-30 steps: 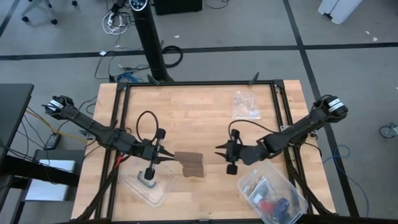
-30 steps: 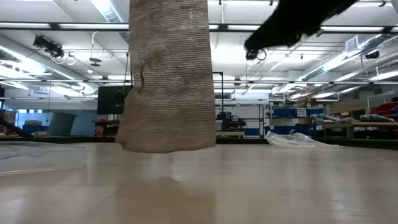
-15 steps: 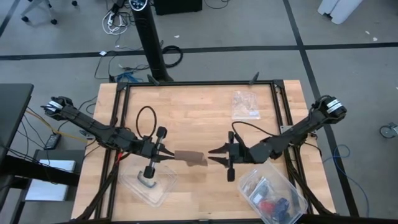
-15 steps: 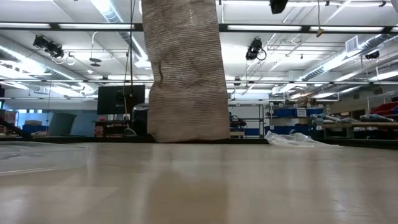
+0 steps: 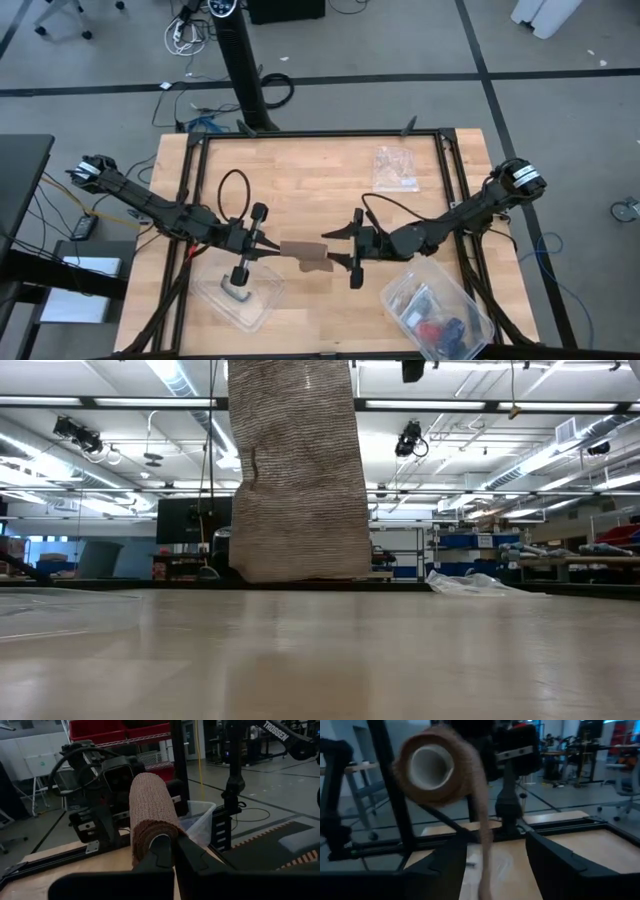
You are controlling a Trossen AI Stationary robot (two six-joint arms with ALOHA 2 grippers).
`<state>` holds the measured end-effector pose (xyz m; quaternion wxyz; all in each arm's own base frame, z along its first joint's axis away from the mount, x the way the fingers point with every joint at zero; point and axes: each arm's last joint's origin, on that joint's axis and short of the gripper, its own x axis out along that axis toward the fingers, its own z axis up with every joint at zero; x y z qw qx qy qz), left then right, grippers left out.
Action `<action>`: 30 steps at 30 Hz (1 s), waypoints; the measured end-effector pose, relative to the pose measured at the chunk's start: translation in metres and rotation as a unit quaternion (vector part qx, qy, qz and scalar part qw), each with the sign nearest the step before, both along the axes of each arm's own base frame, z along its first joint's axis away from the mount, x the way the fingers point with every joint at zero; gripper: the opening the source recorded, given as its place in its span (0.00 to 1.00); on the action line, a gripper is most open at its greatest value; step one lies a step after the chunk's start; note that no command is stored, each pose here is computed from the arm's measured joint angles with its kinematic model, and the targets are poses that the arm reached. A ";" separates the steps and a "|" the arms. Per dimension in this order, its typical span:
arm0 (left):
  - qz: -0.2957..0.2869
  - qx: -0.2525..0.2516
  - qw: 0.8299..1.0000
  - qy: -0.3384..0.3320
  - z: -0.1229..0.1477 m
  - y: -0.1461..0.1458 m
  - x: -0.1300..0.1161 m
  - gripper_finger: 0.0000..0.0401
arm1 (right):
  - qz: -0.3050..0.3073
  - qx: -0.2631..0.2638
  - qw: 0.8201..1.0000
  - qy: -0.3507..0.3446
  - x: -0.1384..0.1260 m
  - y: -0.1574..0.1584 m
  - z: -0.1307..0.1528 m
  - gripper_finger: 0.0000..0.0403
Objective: Roll bandage
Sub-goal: Roll the brown bandage
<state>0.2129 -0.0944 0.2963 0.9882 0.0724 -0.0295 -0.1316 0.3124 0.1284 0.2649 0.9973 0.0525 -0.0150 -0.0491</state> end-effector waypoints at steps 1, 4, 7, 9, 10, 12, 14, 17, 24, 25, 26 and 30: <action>0.000 0.000 1.000 -0.001 0.000 0.000 0.000 0.00 | -0.011 -0.003 1.000 0.000 0.000 -0.001 0.000 0.48; 0.000 0.001 1.000 -0.001 0.000 0.000 0.000 0.00 | -0.026 -0.010 1.000 0.007 0.000 -0.003 -0.001 0.35; 0.000 -0.002 1.000 -0.009 0.002 0.000 0.000 0.00 | -0.023 -0.021 0.999 0.014 0.000 -0.002 -0.003 0.15; 0.000 0.003 1.000 -0.013 0.002 0.000 0.000 0.00 | -0.021 -0.027 0.999 0.023 0.000 -0.002 -0.004 0.04; 0.000 0.003 1.000 -0.013 0.002 0.000 0.000 0.00 | -0.021 -0.028 0.999 0.028 0.000 -0.002 -0.005 0.03; 0.000 0.003 1.000 -0.013 0.002 0.000 0.000 0.00 | -0.021 -0.024 0.999 0.036 0.000 -0.002 -0.007 0.03; 0.000 0.002 1.000 -0.014 0.002 0.000 0.000 0.00 | -0.024 -0.024 0.999 0.043 0.000 -0.002 -0.009 0.01; 0.001 0.001 1.000 -0.015 0.003 0.000 0.000 0.00 | -0.038 -0.030 0.997 0.054 -0.002 0.001 -0.011 0.01; -0.002 -0.005 1.000 -0.027 0.007 0.001 -0.003 0.00 | -0.036 -0.036 0.996 0.068 -0.007 0.009 -0.014 0.00; -0.003 -0.006 1.000 -0.028 0.008 0.001 -0.005 0.00 | -0.038 -0.037 0.996 0.070 -0.007 0.010 -0.015 0.00; -0.005 -0.006 1.000 -0.030 0.009 0.001 -0.006 0.00 | -0.039 -0.036 0.996 0.073 -0.008 0.010 -0.015 0.00; -0.006 -0.008 0.999 -0.039 0.013 0.002 -0.010 0.00 | -0.040 -0.027 0.995 0.087 -0.009 0.011 -0.019 0.00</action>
